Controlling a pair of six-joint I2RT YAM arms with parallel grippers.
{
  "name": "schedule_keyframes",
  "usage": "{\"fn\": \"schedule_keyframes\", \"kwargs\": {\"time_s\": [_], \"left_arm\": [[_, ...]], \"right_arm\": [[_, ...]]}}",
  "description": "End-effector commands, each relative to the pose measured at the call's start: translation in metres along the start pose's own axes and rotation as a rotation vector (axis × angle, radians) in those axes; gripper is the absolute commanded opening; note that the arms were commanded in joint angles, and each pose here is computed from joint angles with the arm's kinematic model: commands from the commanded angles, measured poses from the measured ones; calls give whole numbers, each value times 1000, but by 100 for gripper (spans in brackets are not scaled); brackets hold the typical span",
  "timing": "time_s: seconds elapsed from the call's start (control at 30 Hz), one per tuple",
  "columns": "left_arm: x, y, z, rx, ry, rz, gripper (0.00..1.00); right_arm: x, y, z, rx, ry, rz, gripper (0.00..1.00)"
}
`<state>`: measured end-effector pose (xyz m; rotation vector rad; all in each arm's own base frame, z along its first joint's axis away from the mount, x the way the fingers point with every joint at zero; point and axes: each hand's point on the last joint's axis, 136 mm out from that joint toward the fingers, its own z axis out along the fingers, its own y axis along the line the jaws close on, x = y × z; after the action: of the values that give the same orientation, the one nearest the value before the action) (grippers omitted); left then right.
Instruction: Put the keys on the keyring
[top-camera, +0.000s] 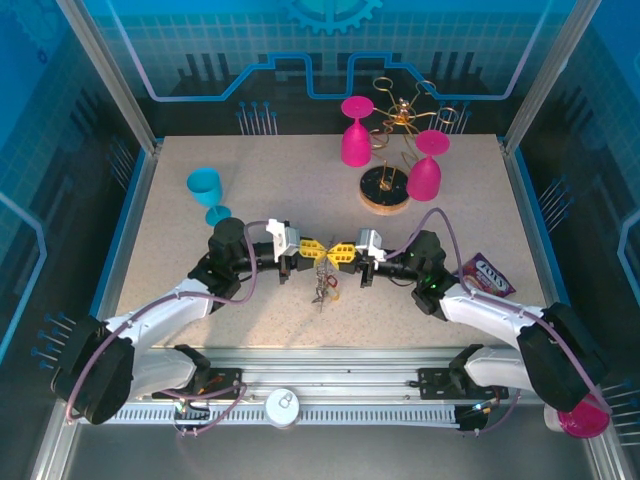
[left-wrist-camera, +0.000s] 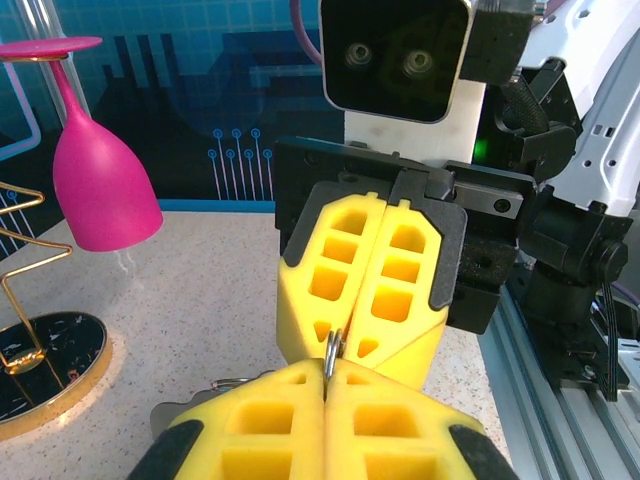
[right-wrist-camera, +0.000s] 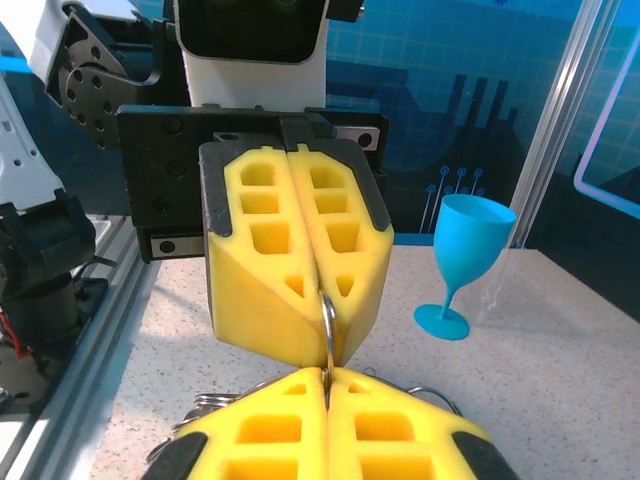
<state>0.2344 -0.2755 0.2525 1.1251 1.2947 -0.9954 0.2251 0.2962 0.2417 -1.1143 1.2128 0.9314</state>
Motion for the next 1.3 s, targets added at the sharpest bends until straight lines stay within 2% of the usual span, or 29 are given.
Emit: {"fn": "schedule_keyframes", "kwargs": {"time_s": [0.0,0.07,0.17,0.3,0.4,0.53,0.73,0.8,0.83,0.9,0.93,1.1,1.27], "left_arm": [[3,-4,1,30,4,2,0],[7,-1,0,12,34,-4,0],[15,2,-1,0,101,3,10],[25,1,-3,17,213,23,11],[27,2,-4,30,269,47,11],[31,2,-6,50,331,61,0],[27,1,-7,63,356,83,0],[25,3,-6,51,343,90,0],[23,3,-5,40,322,95,0],[20,4,-5,21,276,106,0],[18,4,-5,10,254,105,0],[13,-1,-6,0,175,100,0],[9,-7,-8,0,105,118,0]], "right_arm": [[-23,-3,3,-15,-54,-59,0],[-17,-3,3,-15,-18,-46,0],[-5,-2,3,-29,65,-27,0],[9,3,0,-61,190,-21,0],[15,8,-2,-91,264,-15,0],[14,12,-5,-122,337,-11,0],[9,18,-9,-159,408,3,0],[-4,12,-7,-140,392,-11,0],[-5,10,-7,-124,377,-11,3],[0,9,-7,-98,337,-9,19],[1,8,-7,-81,313,-14,22],[2,0,-7,-14,200,-49,27],[1,8,-5,-60,142,-37,29]]}}
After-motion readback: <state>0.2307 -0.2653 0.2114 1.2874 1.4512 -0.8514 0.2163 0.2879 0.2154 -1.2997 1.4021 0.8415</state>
